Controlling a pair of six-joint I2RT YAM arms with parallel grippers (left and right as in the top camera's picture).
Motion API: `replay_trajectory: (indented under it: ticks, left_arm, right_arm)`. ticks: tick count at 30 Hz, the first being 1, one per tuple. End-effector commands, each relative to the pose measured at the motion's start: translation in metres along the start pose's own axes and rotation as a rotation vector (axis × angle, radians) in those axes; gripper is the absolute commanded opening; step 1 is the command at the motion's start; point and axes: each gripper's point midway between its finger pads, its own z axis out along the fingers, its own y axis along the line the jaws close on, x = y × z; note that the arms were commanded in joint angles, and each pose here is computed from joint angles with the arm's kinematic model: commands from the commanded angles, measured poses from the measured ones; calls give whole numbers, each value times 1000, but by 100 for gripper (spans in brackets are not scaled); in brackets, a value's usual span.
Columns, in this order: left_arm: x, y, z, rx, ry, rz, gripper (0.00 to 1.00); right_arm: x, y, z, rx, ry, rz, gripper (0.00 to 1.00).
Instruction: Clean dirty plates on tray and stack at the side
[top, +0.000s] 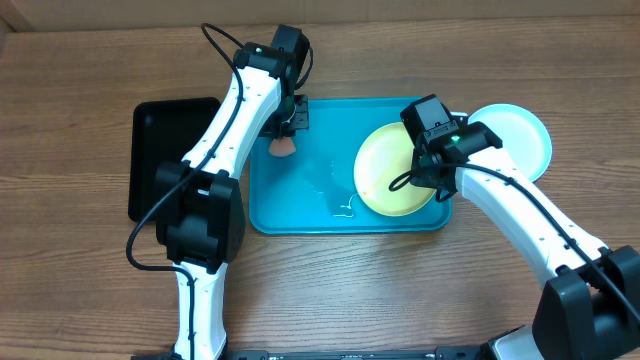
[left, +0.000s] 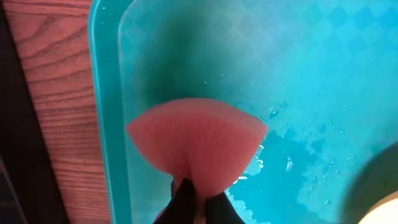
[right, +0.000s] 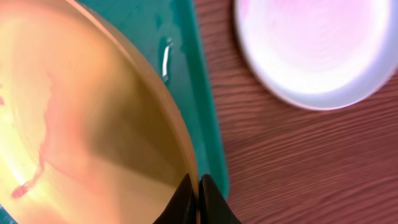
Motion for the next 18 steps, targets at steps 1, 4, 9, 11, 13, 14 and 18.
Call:
replay_trajectory:
  ticks: [1, 4, 9, 11, 13, 14, 18]
  left_arm:
    - [7, -6, 9, 18, 29, 29, 4]
    - [9, -6, 12, 16, 36, 29, 4]
    - [9, -5, 12, 16, 36, 29, 4]
    - [9, -6, 12, 17, 35, 29, 4]
    - [8, -6, 12, 18, 32, 29, 4]
    - [8, -6, 12, 18, 31, 29, 4]
    - [7, -6, 12, 19, 28, 29, 4]
  right_arm:
    - [-15, -14, -20, 113, -139, -2, 4]
    - [-20, -14, -32, 197, -224, -53, 4]
    - [-25, 1, -62, 317, -405, -156, 4]
    - [-26, 9, -78, 363, -490, -195, 4]
    - [-27, 16, -96, 407, -579, -229, 4]
    - [-27, 19, -102, 422, -610, -239, 4]
    - [-26, 29, -130, 487, -746, -275, 4]
